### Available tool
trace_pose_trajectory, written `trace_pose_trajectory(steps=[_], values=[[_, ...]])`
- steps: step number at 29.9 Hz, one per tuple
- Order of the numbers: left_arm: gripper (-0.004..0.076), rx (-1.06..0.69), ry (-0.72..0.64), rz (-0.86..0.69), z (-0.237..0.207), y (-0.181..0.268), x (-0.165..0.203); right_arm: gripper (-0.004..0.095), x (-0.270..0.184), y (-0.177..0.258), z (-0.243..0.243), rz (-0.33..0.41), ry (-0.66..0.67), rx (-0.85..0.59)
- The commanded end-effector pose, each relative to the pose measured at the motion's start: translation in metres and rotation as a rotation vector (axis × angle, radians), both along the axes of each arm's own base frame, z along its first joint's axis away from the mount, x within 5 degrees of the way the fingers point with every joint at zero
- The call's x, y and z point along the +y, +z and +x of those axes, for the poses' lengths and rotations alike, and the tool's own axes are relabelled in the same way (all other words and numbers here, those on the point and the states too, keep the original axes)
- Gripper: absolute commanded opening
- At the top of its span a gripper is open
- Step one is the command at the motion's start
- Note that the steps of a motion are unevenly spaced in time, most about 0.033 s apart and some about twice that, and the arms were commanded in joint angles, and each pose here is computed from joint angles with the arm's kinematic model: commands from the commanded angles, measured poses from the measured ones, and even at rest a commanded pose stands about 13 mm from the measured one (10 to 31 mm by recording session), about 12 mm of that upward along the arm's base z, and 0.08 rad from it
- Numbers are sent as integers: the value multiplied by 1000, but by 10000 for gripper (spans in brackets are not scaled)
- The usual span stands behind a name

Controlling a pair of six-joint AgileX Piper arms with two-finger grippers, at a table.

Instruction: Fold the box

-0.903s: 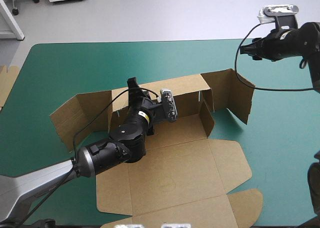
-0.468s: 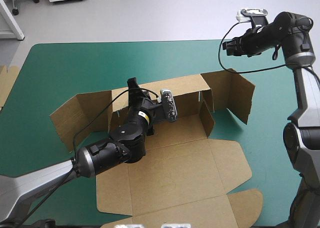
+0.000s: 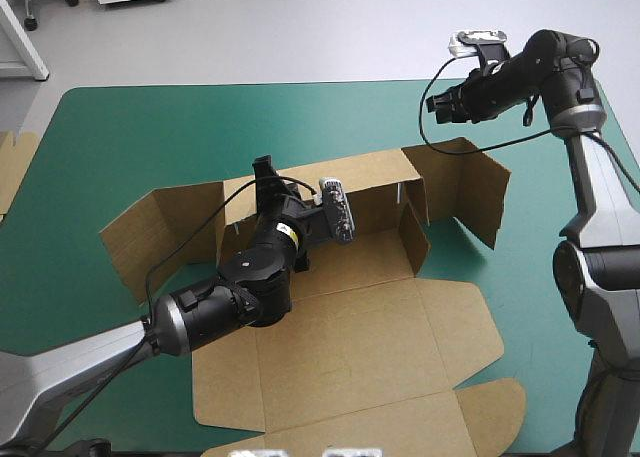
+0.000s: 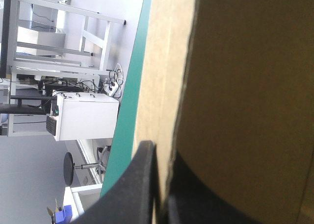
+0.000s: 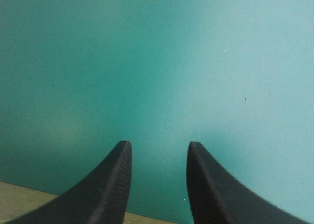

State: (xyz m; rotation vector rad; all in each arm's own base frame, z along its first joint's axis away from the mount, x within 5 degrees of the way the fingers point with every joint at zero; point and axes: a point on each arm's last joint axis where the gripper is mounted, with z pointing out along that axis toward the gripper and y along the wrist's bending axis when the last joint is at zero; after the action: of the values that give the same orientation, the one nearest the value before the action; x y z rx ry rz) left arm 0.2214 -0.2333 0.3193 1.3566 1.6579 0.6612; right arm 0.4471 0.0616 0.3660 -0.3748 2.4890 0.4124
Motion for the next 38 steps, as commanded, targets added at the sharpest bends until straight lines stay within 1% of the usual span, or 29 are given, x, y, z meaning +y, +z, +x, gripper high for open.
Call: trace_pose_trajectory(steps=[1,5,14,17,20,23,27,29,33,35,38], values=[[-10,15,25,-99,-6,13,3,347,2,28,-13,18,20,-70],[-10,7,22,-91,-5,14,2,346,2,25,-21,23,22,-40],[-10,-56,-5,-41,-3,15,3,342,0,19,-53,-4,58,17],[-10,-79,-39,-41,-4,10,1,319,0,21,-60,5,58,21],[-10,-143,-15,-49,-2,5,5,306,2,20,-64,23,71,29],[-10,-151,5,-44,-2,2,7,306,3,16,-67,31,85,42],[-10,-153,-8,-45,-5,2,5,306,4,17,-77,55,104,31],[-10,-162,-24,-37,-8,2,2,306,4,16,-82,58,101,17],[-10,-246,-86,-22,-13,2,-4,306,2,15,-98,51,98,-7],[-10,-266,-108,-6,-13,-1,-4,306,2,14,-105,61,97,-21],[-10,-255,-110,4,-14,-7,-3,304,3,5,-112,67,106,-15]])
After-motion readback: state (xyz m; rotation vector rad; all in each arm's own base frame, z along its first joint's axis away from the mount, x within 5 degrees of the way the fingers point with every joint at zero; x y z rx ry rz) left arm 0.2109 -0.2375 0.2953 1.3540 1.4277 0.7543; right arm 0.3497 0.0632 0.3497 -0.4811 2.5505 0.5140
